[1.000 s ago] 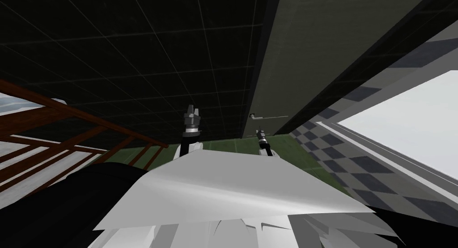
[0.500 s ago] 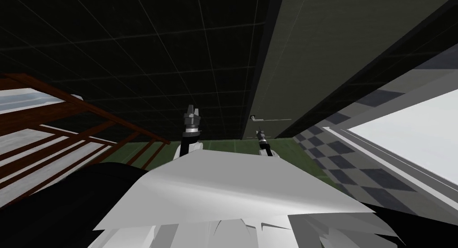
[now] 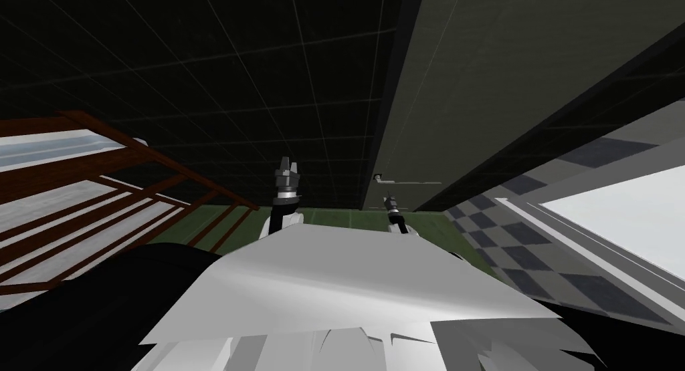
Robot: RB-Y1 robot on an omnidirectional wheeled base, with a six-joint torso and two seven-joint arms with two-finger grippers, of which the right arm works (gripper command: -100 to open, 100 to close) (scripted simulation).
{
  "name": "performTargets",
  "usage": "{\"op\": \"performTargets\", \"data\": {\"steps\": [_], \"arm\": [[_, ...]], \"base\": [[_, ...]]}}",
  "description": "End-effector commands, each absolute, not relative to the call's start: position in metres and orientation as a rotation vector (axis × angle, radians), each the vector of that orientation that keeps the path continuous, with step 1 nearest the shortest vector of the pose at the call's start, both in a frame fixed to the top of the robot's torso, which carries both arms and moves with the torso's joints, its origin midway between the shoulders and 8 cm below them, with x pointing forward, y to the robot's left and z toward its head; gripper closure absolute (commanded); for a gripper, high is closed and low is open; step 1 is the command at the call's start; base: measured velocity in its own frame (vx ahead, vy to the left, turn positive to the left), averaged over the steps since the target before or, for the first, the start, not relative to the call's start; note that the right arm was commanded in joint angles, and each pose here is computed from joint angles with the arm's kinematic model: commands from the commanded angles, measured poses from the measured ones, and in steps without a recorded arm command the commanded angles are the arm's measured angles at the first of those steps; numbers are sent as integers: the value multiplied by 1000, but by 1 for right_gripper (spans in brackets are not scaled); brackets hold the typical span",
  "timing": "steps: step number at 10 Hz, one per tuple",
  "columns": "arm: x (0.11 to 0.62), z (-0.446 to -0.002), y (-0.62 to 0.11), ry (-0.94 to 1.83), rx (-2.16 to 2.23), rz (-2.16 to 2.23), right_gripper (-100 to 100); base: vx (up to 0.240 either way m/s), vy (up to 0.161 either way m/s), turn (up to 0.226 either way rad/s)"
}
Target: Pull the door open
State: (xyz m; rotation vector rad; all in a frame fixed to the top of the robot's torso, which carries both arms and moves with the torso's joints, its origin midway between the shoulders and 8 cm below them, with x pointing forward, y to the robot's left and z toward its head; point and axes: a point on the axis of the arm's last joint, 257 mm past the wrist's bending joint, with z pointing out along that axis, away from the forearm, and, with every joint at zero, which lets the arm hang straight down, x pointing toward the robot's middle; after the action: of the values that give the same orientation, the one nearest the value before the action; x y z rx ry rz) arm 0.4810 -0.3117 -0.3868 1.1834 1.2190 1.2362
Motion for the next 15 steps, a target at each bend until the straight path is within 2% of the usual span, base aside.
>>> {"op": "performTargets", "data": {"steps": [1,2,6,7,8,15], "arm": [[480,-392,-314,1226,1195,1229,-100],[480,-390,-313,1223,1190,1232,-100],[463,-393,-359,1155,1239,1165,-100],[470,-381,-356,1138,1214,1185,-100],[464,-391,-359,1153,1236,1167,-100],[422,-392,-445,1024,1308,1034,-100]], "base": [[32,-105,119],[14,-51,28],[104,13,232],[86,4,64],[24,5,-23],[104,-23,241]]}}
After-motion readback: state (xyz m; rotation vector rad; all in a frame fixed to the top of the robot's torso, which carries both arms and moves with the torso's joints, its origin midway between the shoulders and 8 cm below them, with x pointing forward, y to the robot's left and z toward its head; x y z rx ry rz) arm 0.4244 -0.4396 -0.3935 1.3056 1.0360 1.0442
